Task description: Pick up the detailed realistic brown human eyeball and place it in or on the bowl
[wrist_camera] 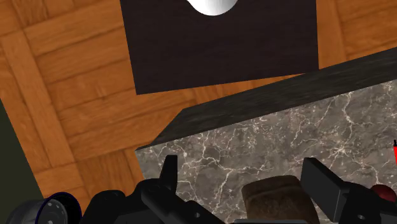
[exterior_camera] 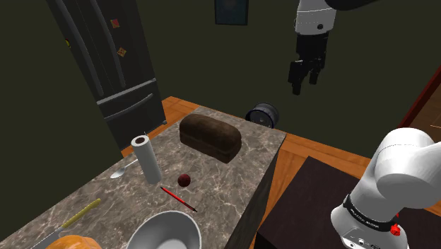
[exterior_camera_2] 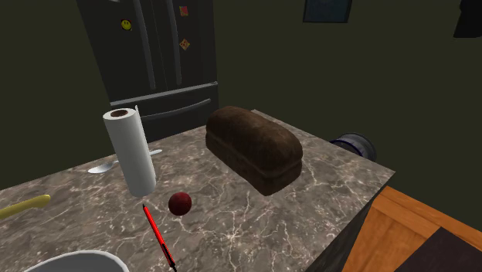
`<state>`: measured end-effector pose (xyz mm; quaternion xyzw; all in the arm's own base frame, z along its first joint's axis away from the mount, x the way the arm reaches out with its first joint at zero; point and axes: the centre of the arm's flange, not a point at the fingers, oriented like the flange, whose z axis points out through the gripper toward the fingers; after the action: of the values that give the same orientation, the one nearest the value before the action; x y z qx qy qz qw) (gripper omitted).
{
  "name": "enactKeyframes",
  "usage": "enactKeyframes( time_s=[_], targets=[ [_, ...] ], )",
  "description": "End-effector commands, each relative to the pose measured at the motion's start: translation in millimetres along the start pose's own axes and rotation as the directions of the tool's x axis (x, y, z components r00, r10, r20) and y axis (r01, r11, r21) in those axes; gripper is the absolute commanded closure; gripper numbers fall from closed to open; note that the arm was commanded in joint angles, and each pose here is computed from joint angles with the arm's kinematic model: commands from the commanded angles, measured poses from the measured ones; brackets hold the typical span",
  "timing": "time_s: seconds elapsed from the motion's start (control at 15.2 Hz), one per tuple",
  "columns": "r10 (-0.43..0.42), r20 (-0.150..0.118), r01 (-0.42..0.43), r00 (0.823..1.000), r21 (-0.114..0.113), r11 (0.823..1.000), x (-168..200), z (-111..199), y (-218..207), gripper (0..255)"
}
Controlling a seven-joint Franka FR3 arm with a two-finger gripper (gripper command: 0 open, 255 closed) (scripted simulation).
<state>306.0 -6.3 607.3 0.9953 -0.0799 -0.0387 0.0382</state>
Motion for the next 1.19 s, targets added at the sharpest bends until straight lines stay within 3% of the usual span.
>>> enactKeyframes(
  time_s=[0.0,1.12],
  targets=[
    [0.000,0.000,0.000,1.000,0.000,1.000,0.0,0.0,0.0,0],
    [-0.016,-0.061,0.018,0.998,0.038,0.999,79.7,116.8,-163.9,0]
  ],
)
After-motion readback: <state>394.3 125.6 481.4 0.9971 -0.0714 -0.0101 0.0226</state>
